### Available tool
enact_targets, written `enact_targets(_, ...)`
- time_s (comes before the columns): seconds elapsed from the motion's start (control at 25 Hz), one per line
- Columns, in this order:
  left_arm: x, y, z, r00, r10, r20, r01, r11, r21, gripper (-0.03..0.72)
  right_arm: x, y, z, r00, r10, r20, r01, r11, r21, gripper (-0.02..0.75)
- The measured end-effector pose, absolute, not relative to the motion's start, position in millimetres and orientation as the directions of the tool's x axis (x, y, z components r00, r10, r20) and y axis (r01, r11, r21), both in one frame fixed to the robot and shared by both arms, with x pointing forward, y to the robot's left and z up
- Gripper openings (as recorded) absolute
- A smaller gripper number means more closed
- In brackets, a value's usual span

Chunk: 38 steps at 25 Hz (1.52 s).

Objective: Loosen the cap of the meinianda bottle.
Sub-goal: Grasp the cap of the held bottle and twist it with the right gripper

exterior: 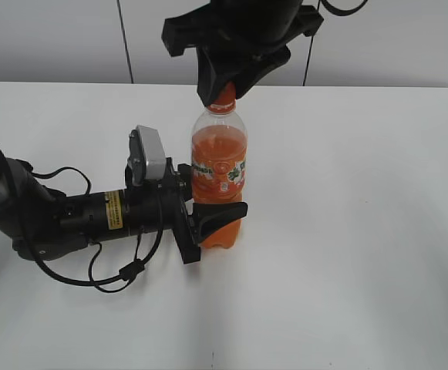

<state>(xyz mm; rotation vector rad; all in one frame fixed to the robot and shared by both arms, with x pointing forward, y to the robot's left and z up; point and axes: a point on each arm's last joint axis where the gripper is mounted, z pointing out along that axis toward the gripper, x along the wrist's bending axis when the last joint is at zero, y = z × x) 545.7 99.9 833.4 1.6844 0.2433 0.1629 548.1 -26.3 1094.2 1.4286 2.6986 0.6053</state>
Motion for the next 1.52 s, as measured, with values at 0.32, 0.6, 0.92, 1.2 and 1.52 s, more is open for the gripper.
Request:
enact_targets(0.32,545.7,99.9,833.4,0.967,0.254,-0.034,0.065,-0.115,0.991,0.386,548.0,-26.3,1094.2,-0.721,0.688,0.083,0.663,0.650,0.372,0.271)
enact_targets(0.6,545.7,99.9,833.4,0.967,0.254,-0.034,0.065,-0.115,0.991,0.386,547.9,-26.0,1094.8,-0.928,0.366,-0.074,0.314,0.871,0.378,0.271)
enact_targets(0.92,545.4,100.3,833.3,0.968,0.249,-0.030,0.061,-0.118,0.991,0.386,547.2,-25.8,1095.1,-0.958,-0.135,-0.252,-0.208,0.934,0.290,0.271)
enact_targets(1.2,545.3,100.2,833.3,0.969,0.246,-0.028,0.059,-0.119,0.991,0.386,547.8,-27.5,1095.4,-0.833,-0.441,-0.335,-0.513,0.841,0.171,0.271)
enact_targets(1.52,545.6,100.1,833.5,0.969,0.246,-0.028,0.059,-0.118,0.991,0.386,549.2,-29.0,1095.7,-0.530,-0.763,-0.371,-0.819,0.574,-0.011,0.271)
